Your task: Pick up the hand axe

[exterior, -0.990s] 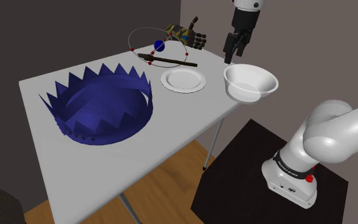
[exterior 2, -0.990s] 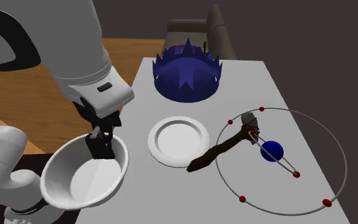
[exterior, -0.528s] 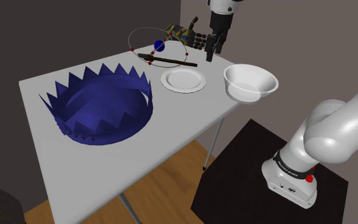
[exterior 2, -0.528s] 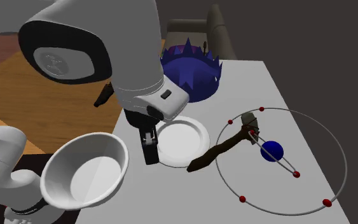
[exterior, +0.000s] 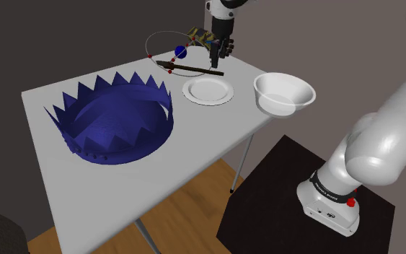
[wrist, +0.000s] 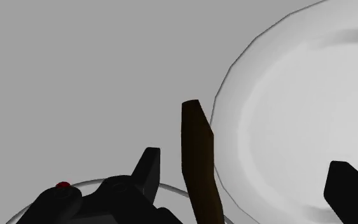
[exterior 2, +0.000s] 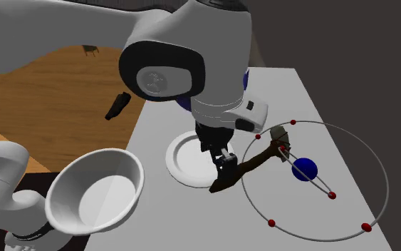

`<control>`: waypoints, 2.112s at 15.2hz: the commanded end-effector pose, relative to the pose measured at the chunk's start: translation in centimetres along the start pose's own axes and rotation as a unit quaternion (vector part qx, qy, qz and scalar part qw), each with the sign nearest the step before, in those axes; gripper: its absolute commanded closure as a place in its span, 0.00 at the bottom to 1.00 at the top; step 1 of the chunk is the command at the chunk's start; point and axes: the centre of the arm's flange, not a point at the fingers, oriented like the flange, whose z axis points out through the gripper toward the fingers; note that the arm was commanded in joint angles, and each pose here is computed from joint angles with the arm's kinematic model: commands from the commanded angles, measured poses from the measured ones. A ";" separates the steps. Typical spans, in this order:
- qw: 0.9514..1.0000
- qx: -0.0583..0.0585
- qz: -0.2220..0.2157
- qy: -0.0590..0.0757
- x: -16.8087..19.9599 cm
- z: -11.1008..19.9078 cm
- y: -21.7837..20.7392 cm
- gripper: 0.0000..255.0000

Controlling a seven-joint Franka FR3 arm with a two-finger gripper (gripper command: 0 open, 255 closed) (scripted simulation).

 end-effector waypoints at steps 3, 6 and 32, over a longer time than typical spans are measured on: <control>0.999 -0.006 -0.046 0.004 5.1 1.2 0.6 0.00; 0.997 -0.010 -0.079 0.007 8.8 2.0 0.6 0.00; 0.996 -0.012 -0.091 0.008 10.1 3.7 0.5 1.00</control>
